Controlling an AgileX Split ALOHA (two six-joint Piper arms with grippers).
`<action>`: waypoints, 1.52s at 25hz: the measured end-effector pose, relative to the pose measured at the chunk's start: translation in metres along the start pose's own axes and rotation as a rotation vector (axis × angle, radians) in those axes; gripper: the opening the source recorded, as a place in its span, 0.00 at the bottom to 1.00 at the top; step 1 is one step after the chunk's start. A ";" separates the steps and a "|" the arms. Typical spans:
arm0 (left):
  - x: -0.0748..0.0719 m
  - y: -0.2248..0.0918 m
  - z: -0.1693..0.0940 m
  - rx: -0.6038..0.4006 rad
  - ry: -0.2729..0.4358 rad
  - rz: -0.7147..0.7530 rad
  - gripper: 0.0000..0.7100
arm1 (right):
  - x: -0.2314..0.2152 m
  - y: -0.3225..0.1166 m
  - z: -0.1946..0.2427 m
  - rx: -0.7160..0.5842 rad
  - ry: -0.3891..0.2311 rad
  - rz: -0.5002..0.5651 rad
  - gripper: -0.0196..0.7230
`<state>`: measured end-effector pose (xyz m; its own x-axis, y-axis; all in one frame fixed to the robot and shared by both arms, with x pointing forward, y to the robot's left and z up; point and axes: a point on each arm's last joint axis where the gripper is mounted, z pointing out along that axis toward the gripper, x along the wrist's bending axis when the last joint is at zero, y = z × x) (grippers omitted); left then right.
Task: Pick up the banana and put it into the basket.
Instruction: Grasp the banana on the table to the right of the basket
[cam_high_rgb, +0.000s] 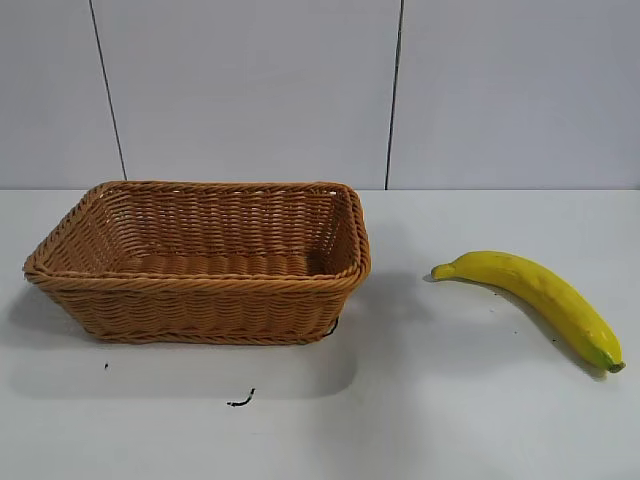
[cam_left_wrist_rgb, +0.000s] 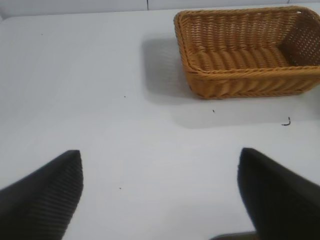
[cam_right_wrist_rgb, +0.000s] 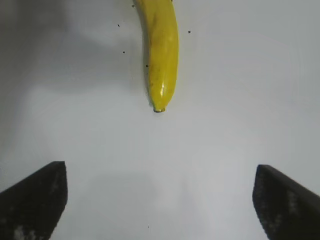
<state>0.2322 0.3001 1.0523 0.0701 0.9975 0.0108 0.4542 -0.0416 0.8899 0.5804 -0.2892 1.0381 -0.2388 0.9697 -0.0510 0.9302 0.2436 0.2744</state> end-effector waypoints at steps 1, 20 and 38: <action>0.000 0.000 0.000 0.000 0.000 0.000 0.89 | -0.002 0.006 0.004 -0.003 -0.001 -0.020 0.95; 0.000 0.000 0.000 0.000 0.000 0.000 0.89 | 0.002 0.026 0.134 0.133 0.062 -0.037 0.95; 0.000 0.000 0.000 0.000 0.000 0.000 0.89 | 0.002 0.021 0.165 0.169 0.060 -0.022 0.89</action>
<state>0.2322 0.3001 1.0523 0.0701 0.9975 0.0108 0.4542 -0.0416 0.8899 0.6453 -0.2790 0.8849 -0.2711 0.9625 0.0032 0.9570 0.2692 0.1083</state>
